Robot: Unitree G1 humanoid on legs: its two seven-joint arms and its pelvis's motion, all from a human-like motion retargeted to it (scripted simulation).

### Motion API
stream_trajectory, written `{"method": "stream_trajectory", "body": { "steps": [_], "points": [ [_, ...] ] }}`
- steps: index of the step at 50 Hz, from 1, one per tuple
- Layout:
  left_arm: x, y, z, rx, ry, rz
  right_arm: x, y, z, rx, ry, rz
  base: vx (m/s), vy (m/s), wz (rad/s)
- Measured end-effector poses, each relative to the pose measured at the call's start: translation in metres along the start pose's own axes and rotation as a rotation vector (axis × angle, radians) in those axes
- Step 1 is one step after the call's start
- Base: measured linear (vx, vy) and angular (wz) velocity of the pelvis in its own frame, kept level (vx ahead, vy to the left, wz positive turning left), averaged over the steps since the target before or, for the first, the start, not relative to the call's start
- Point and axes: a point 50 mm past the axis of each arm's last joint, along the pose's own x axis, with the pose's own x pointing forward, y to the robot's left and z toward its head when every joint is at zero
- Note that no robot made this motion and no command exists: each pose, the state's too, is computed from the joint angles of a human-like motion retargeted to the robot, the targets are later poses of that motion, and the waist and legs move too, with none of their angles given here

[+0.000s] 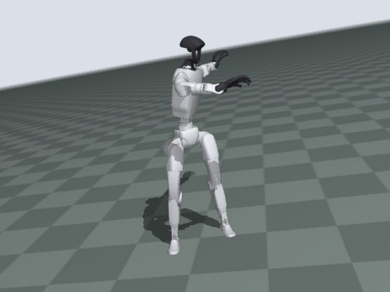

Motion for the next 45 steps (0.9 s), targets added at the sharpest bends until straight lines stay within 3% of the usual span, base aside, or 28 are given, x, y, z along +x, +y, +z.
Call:
{"method": "stream_trajectory", "body": {
  "steps": [8,15,19,20,23,26,30,33,36,40,45],
  "points": [
    [-0.011,0.000,-0.048,-0.516,0.491,0.032,0.034,-0.008,0.023,0.056,-0.064,-0.055,-0.04,-0.04,-0.45],
    [-0.119,-0.095,-0.068,-0.650,0.769,-0.207,0.096,-0.036,0.076,0.126,-0.224,-0.213,-0.07,-0.04,-0.75],
    [-0.223,-0.160,-0.014,-0.698,1.007,-0.373,0.124,-0.054,0.106,0.048,-0.322,-0.315,-0.10,-0.01,-0.54],
    [-0.251,-0.172,0.011,-0.703,1.085,-0.429,0.131,-0.059,0.111,-0.019,-0.331,-0.348,-0.11,0.00,-0.30],
    [-0.327,-0.185,0.124,-0.801,1.268,-0.617,0.140,-0.071,0.136,0.083,-0.408,-0.422,-0.11,0.02,-0.10],
    [-0.373,-0.142,0.274,-1.057,1.279,-0.868,0.144,-0.074,0.152,0.160,-0.424,-0.430,-0.09,0.04,0.07],
    [-0.383,-0.007,0.431,-1.452,1.165,-1.191,0.146,-0.084,0.163,0.215,-0.469,-0.438,-0.03,0.02,0.03],
    [-0.372,0.085,0.478,-1.573,1.091,-1.296,0.143,-0.092,0.161,0.184,-0.511,-0.461,0.00,0.03,-0.14],
    [-0.361,0.146,0.494,-1.656,0.988,-1.310,0.142,-0.100,0.156,0.157,-0.528,-0.478,0.02,0.04,-0.35],
    [-0.357,0.177,0.499,-1.732,0.869,-1.312,0.142,-0.103,0.143,0.132,-0.511,-0.468,0.03,0.04,-0.40],
    [-0.364,0.129,0.492,-1.677,0.895,-1.298,0.143,-0.100,0.133,0.130,-0.460,-0.437,0.02,0.03,-0.22]
  ]
}}
